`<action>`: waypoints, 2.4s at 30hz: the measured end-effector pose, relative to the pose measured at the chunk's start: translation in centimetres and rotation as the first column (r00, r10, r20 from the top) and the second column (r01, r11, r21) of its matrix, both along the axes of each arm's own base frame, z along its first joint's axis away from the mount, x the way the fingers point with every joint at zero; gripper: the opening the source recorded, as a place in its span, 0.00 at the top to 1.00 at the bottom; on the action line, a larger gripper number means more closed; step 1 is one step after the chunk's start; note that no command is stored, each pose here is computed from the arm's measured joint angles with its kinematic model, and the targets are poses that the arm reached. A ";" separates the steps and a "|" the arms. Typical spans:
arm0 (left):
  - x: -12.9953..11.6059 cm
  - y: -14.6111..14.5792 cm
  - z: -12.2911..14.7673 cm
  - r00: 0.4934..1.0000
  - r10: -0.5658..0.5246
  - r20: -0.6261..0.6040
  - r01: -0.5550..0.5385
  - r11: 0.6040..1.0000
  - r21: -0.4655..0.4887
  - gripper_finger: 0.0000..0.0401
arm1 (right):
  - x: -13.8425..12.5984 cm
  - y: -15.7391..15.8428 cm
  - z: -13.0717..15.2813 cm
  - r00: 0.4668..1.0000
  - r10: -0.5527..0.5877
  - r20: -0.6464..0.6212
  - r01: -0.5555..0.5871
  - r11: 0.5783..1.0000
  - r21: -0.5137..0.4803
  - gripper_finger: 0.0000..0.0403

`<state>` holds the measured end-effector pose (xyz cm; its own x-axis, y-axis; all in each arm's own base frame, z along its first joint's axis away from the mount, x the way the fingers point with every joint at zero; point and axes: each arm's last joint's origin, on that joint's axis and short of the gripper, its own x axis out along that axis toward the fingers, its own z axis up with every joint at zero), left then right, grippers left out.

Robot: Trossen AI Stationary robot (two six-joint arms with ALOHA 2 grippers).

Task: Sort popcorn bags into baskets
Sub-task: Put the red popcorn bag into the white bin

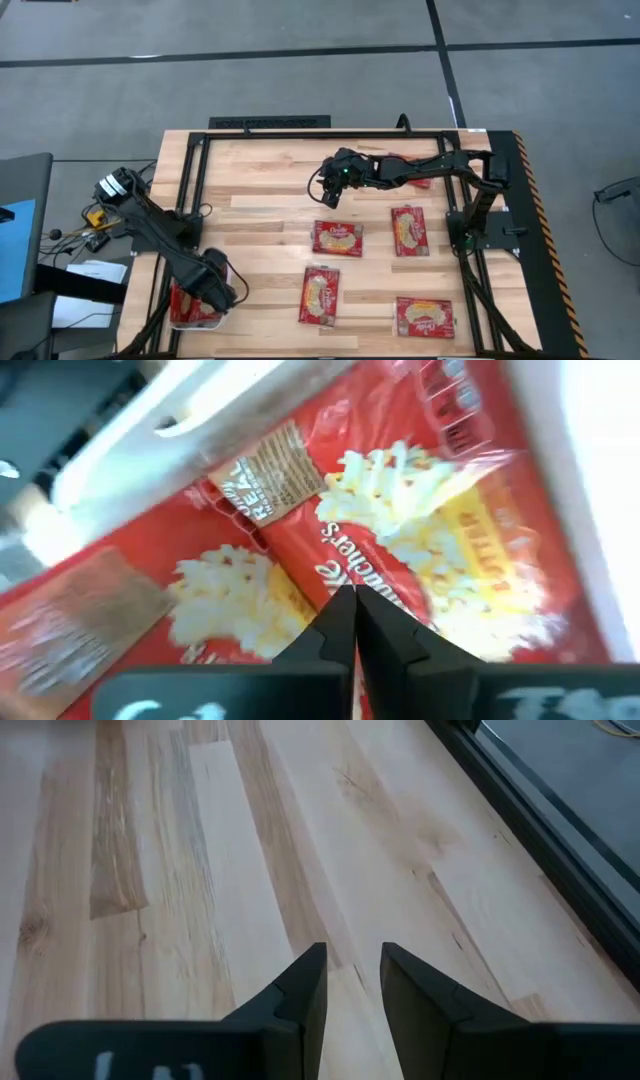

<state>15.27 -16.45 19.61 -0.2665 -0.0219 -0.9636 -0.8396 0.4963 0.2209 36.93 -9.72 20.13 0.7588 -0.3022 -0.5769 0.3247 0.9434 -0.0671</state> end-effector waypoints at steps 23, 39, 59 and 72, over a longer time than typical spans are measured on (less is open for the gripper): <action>0.1 1.4 -1.1 0.993 -0.053 0.110 0.032 0.983 0.182 0.59 | 1.8 3.4 -0.5 0.987 0.114 0.112 -0.123 0.989 0.078 0.58; 5.3 5.7 1.9 0.892 -0.401 0.208 0.265 0.838 0.477 0.53 | -2.1 5.0 -4.2 0.901 0.113 -0.419 -0.010 0.970 0.241 0.58; 7.2 12.2 5.2 0.730 -0.605 0.318 0.320 0.714 0.622 0.55 | -3.3 7.0 -5.8 0.881 0.222 -0.418 -0.036 0.912 0.408 0.69; 10.8 17.2 2.3 0.385 -0.700 0.601 0.296 0.711 0.638 0.55 | -4.0 6.9 -8.0 0.924 0.046 -0.380 0.023 0.984 0.175 0.96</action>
<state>26.12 0.74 21.94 0.7332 0.2367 -0.6375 -0.3699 0.9255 -0.0818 32.93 -2.81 12.16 0.4739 -0.1637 -0.8652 0.2958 0.9551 -0.0188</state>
